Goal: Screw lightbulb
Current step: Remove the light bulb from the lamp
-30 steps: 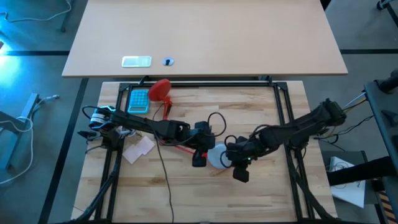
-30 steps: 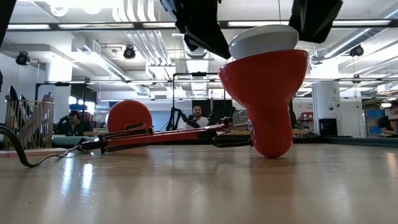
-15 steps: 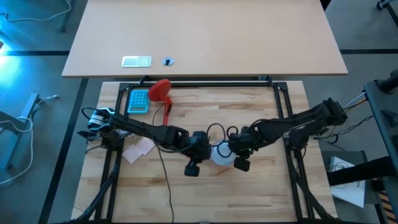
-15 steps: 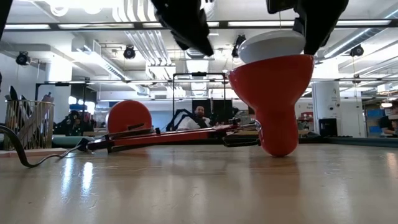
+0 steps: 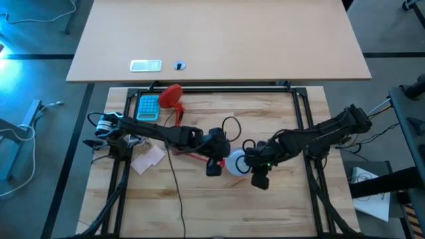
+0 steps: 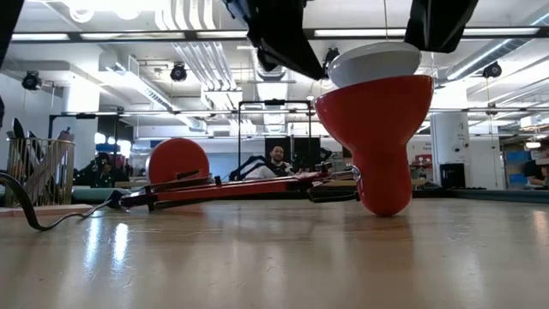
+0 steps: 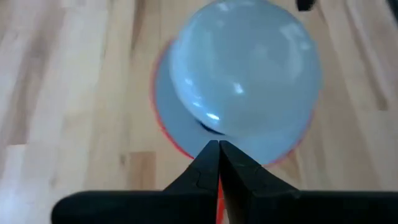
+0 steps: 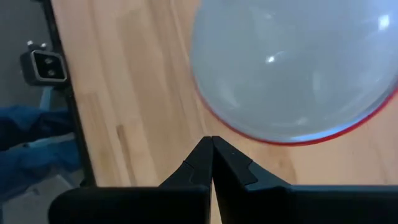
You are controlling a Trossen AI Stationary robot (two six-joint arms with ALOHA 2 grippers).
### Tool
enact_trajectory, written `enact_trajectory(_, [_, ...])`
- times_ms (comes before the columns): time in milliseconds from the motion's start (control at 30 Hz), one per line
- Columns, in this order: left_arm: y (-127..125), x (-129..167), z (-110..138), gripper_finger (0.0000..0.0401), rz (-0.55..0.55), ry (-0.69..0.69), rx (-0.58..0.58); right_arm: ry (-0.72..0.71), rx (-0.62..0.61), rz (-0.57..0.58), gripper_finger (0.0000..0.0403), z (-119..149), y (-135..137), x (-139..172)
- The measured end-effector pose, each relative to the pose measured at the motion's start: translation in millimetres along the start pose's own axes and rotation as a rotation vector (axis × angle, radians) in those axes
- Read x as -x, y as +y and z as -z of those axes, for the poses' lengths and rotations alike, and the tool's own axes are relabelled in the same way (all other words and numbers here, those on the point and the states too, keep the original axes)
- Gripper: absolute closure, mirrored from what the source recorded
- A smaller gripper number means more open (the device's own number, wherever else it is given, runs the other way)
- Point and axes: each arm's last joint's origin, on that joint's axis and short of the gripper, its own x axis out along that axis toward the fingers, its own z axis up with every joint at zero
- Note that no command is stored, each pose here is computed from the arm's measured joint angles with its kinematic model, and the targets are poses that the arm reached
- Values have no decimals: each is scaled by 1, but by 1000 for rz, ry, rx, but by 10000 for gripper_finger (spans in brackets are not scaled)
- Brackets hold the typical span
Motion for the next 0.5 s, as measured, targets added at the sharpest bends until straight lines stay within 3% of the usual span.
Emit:
enact_trajectory(300, [6, -18, 1, 400, -8, 7, -53, -37, 40, 61, 403, -1, -3, -1])
enact_trajectory(500, [-15, -20, -5, 400, 52, 40, -58, 10, 84, 115, 403, 0, -13, 0])
